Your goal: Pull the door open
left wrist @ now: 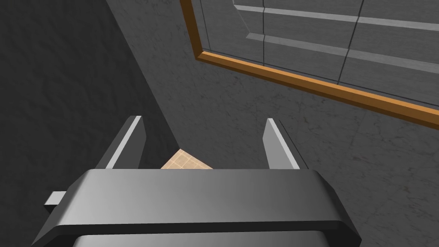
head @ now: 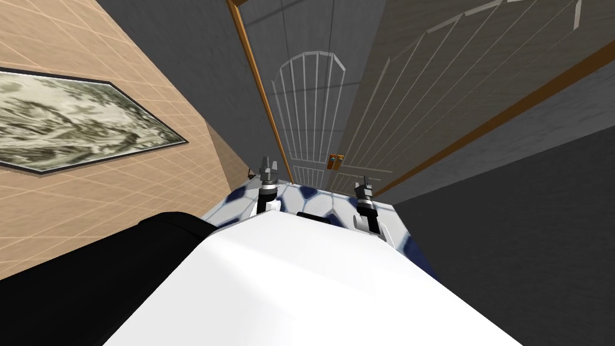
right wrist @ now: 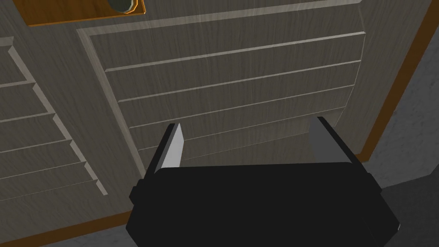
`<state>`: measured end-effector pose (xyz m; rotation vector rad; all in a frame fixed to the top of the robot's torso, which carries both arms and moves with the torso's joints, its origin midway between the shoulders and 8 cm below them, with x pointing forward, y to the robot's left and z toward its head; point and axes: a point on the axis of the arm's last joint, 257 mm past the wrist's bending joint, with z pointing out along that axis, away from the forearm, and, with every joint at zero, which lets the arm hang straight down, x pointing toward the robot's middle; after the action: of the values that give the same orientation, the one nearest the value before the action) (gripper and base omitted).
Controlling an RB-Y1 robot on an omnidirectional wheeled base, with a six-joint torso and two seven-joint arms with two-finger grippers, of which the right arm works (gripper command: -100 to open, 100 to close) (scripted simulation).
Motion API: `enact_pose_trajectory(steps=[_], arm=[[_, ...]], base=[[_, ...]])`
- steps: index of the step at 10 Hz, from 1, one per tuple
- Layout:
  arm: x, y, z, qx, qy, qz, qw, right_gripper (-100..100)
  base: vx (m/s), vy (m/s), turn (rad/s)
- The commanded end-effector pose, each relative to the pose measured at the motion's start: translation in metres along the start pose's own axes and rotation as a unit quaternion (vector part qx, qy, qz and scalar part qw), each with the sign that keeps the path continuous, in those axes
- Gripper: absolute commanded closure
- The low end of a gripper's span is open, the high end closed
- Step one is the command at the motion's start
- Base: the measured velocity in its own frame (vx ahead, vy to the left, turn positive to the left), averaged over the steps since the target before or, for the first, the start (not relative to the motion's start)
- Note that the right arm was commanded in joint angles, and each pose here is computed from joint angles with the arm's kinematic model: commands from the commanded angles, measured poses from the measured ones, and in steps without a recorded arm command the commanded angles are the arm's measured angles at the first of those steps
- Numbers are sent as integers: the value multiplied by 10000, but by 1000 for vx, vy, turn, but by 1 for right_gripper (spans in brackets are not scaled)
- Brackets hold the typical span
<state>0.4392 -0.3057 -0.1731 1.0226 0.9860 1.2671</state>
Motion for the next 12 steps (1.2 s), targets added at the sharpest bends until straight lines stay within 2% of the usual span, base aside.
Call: enact_pose_trajectory(steps=[1, 3, 6, 9, 12], arm=[[6, -122, -1, 129, 2, 9, 9999, -100], [-21, -342, -23, 362, 0, 15, 9993, -100], [-41, -498, -44, 527, -2, 21, 9986, -100], [-77, -773, -90, 822, -12, 34, 9966, -100], [-100, -959, -130, 1025, -21, 47, 9947, -100]], base=[[160, 27, -10], [177, 45, -8], [123, 30, -5], [160, 41, -7], [166, 28, -4]])
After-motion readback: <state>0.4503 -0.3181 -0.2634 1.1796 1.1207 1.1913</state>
